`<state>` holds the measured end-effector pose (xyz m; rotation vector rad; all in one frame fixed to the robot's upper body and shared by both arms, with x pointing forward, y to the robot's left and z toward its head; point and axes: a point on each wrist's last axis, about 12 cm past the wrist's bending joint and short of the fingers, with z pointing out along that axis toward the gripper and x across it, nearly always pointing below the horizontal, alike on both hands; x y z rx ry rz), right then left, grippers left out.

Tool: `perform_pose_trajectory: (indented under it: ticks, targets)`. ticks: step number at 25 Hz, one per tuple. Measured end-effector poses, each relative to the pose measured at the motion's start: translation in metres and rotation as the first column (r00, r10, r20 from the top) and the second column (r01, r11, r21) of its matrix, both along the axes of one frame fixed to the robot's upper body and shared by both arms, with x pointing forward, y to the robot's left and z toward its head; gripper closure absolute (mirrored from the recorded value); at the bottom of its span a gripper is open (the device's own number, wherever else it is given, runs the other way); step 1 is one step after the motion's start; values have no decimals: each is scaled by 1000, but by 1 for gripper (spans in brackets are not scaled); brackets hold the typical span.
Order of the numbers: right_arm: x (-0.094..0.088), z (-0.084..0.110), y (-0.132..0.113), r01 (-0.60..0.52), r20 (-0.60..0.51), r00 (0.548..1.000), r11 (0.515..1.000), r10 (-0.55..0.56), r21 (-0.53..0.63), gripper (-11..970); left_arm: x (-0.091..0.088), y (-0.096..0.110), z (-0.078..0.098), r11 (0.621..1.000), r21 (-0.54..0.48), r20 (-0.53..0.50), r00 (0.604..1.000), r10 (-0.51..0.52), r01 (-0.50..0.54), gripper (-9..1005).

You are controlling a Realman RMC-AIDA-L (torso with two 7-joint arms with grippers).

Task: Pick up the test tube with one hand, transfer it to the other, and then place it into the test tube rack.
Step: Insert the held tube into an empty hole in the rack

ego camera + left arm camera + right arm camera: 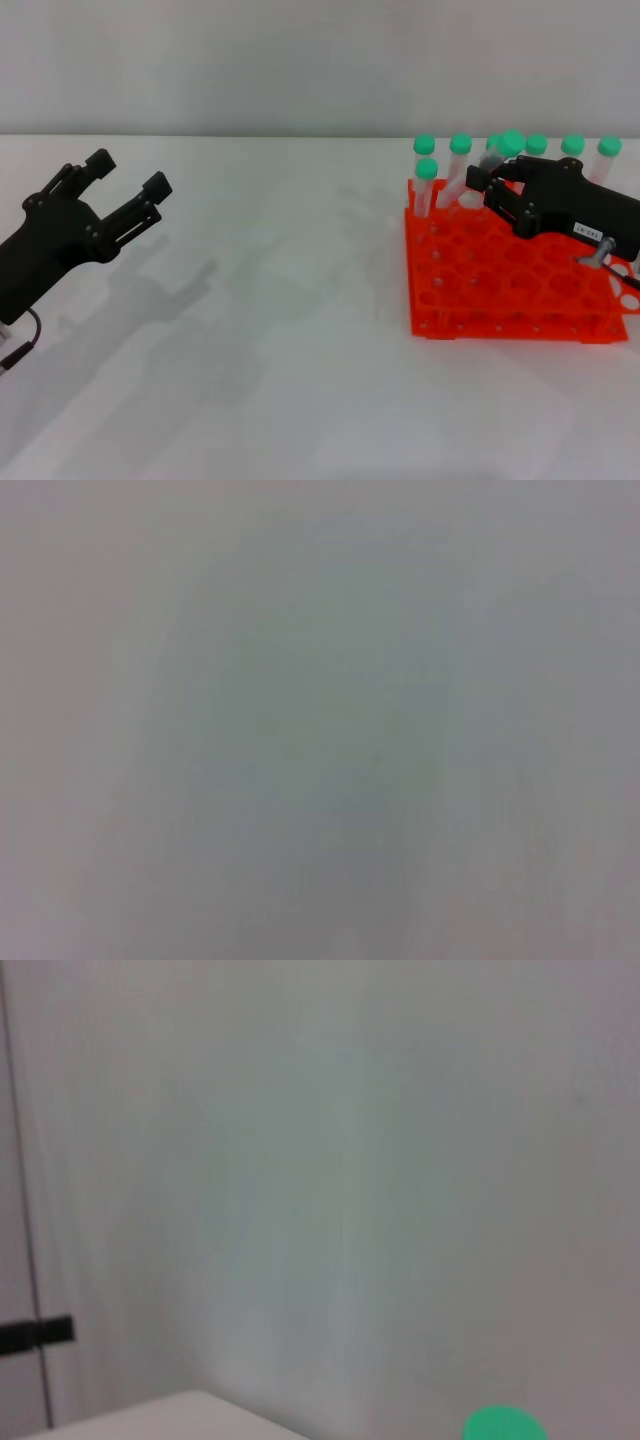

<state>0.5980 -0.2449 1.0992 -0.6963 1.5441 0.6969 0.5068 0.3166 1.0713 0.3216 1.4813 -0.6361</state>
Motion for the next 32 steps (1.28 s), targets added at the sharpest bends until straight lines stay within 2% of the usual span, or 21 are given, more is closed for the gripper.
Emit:
perform_pose_trajectory:
  ticks: [9, 17, 32]
  targets:
    - [11, -2, -1, 60, -2, 998, 996, -60, -70, 758, 2, 1, -1, 1000, 6, -6, 1000, 7, -7, 115]
    - [12, -3, -2, 44, -4, 999, 993, -45, -112, 759, 4, 2, 1, 1000, 5, 2, 1000, 11, -11, 115]
    - [22, -4, 10, 39, -4, 999, 980, -40, -196, 759, 10, 1, 3, 1000, 0, 4, 1000, 14, -14, 115]
